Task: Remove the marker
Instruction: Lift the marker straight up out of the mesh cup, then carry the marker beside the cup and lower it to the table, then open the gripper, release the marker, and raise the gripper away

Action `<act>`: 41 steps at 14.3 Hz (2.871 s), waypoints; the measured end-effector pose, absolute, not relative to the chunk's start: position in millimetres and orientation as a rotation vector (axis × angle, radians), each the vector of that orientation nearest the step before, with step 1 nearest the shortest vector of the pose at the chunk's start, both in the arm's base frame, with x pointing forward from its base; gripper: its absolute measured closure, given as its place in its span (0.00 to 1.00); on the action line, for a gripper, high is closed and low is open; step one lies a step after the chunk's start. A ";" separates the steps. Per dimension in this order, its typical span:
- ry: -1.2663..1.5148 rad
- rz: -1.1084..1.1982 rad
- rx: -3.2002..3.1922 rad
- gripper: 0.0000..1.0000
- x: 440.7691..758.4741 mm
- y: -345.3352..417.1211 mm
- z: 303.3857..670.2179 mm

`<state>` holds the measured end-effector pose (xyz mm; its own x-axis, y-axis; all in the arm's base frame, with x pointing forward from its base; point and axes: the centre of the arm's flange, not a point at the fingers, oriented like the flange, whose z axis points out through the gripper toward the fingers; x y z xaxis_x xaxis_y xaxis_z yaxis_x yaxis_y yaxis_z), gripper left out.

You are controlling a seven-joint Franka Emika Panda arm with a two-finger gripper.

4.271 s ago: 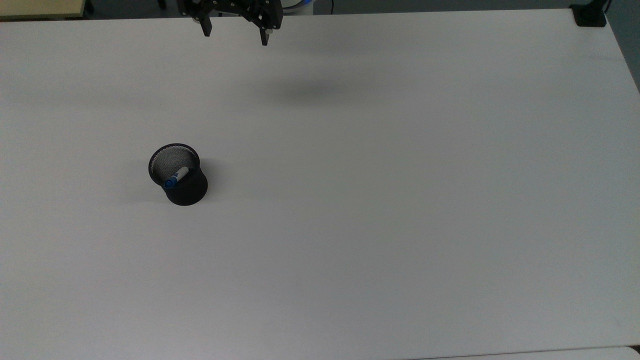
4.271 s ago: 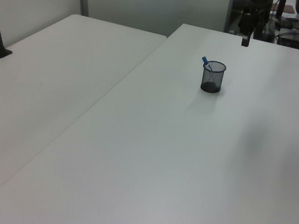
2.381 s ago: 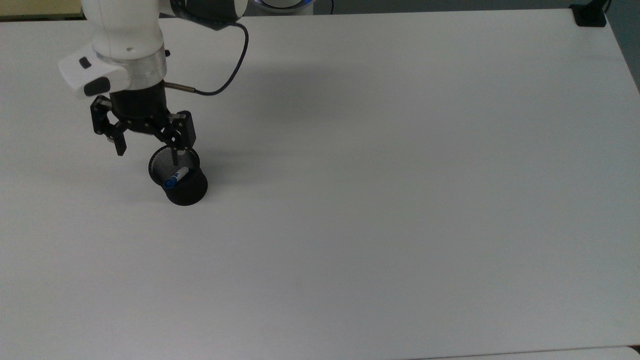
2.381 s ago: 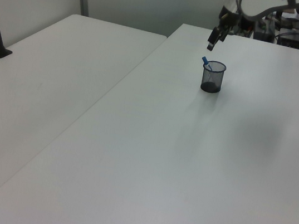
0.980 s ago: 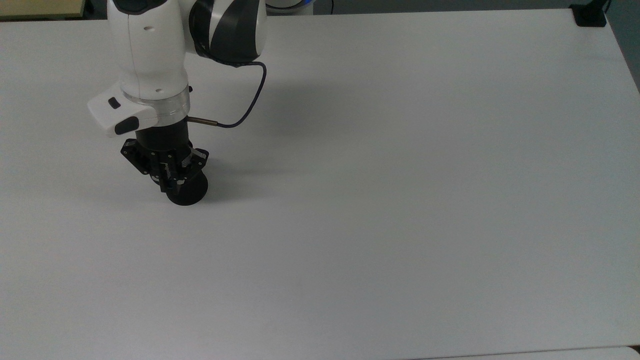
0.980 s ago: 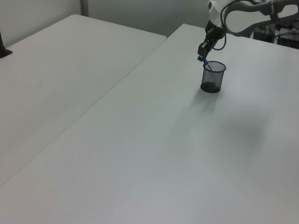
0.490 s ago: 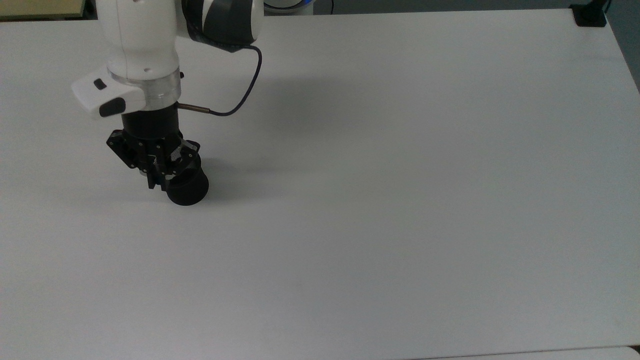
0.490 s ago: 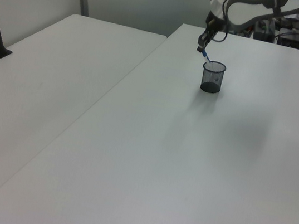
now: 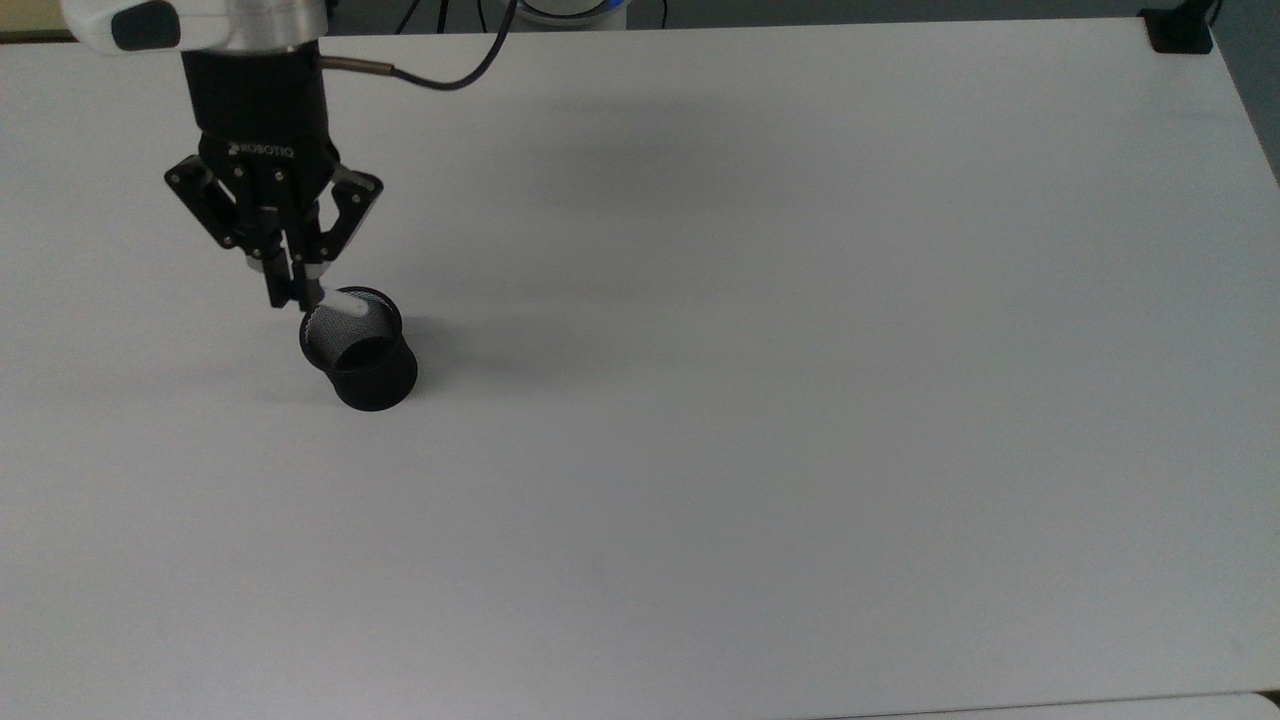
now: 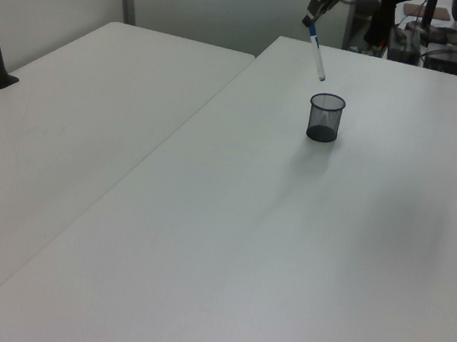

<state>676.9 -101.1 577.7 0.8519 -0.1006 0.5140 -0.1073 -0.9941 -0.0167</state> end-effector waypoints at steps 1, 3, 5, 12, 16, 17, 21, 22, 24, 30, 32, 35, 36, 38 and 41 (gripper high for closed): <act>-0.162 0.796 3.043 0.84 673.0 -92.4 580.5; -0.144 0.691 3.110 0.84 668.5 -67.5 576.6; -0.127 0.564 3.167 0.84 669.4 -23.0 556.0; -0.143 0.171 3.175 0.84 694.5 71.5 395.6; -0.077 0.194 3.123 0.83 701.3 82.4 368.5; -0.070 0.205 3.114 0.77 703.0 82.3 364.5; -0.107 0.302 3.085 0.33 711.6 78.4 358.0; -0.132 0.326 3.078 0.23 713.3 77.4 357.8; -0.172 0.368 3.073 0.00 716.3 76.5 366.1; -0.271 0.107 3.117 0.00 667.0 42.4 471.7; -0.246 0.012 3.146 0.00 637.0 28.6 510.1; -0.215 -0.042 3.175 0.00 590.5 15.4 543.8; -0.214 -0.039 3.169 0.00 581.3 11.8 548.3; -0.205 -0.022 3.152 0.00 565.3 2.2 557.9; -0.205 -0.005 3.152 0.00 551.8 -7.9 566.5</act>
